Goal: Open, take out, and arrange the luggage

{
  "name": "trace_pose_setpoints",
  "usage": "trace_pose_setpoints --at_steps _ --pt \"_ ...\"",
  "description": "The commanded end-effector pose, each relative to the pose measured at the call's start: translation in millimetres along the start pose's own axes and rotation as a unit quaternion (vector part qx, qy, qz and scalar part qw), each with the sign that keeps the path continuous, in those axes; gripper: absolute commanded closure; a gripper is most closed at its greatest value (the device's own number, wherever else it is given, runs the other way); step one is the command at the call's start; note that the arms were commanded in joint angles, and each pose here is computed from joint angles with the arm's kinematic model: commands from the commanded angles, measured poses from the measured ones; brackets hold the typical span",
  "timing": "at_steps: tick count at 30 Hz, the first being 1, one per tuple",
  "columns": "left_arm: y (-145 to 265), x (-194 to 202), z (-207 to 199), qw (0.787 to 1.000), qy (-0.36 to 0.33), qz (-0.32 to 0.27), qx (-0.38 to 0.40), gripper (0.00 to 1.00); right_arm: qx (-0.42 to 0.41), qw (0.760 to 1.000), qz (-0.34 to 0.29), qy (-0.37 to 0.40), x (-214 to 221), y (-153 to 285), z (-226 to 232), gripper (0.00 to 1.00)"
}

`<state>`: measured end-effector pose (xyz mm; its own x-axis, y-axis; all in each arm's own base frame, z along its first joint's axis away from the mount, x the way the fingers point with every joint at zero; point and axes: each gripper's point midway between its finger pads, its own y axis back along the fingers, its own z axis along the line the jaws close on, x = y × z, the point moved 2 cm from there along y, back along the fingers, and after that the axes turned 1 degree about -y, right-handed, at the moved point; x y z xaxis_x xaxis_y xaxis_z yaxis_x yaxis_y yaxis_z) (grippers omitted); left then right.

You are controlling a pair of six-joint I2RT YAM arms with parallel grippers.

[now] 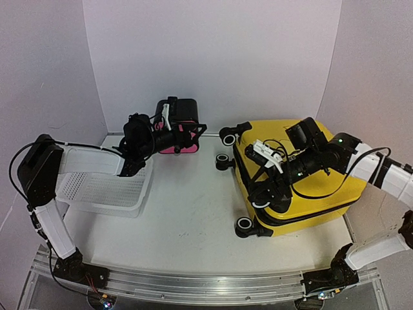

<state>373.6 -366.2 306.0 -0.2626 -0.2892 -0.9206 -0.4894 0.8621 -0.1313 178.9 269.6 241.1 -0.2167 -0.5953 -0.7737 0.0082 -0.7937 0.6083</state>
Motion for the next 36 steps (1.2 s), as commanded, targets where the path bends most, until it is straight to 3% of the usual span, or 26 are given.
trace_pose_setpoints --at_steps 1,6,8,10,12,13,14,18,24,29,36 --pt "32 22 -26 0.998 0.033 0.048 0.021 0.28 0.105 0.99 -0.068 -0.063 -49 5 -54 1.0" --pt "65 17 -54 0.997 -0.028 0.07 0.008 0.28 0.119 0.986 -0.069 -0.096 -63 -23 -92 1.0" --pt "77 20 -58 0.995 -0.044 0.086 -0.006 0.28 0.114 0.984 -0.078 -0.112 -74 -32 -103 0.93" --pt "88 26 -62 0.994 -0.054 0.097 -0.018 0.28 0.11 0.981 -0.083 -0.135 -84 -39 -114 0.79" --pt "96 33 -66 0.992 -0.061 0.106 -0.027 0.28 0.104 0.98 -0.089 -0.147 -93 -44 -119 0.58" --pt "99 37 -69 0.992 -0.062 0.111 -0.026 0.27 0.105 0.976 -0.092 -0.169 -95 -44 -121 0.14" --pt "100 43 -71 0.991 -0.06 0.117 -0.026 0.27 0.113 0.973 -0.095 -0.18 -96 -42 -124 0.03" --pt "90 65 -78 0.988 -0.046 0.144 -0.014 0.27 0.193 0.951 -0.084 -0.227 -97 -16 -136 0.02" --pt "49 86 -111 0.983 -0.039 0.173 0.048 0.24 0.344 0.908 0.001 -0.241 -66 56 -132 0.02" --pt "23 104 -136 0.972 -0.058 0.194 0.119 0.16 0.483 0.817 0.008 -0.315 0 151 -148 0.02" --pt "3 91 -144 0.967 -0.097 0.181 0.151 0.13 0.506 0.707 -0.058 -0.49 96 237 -152 0.02"
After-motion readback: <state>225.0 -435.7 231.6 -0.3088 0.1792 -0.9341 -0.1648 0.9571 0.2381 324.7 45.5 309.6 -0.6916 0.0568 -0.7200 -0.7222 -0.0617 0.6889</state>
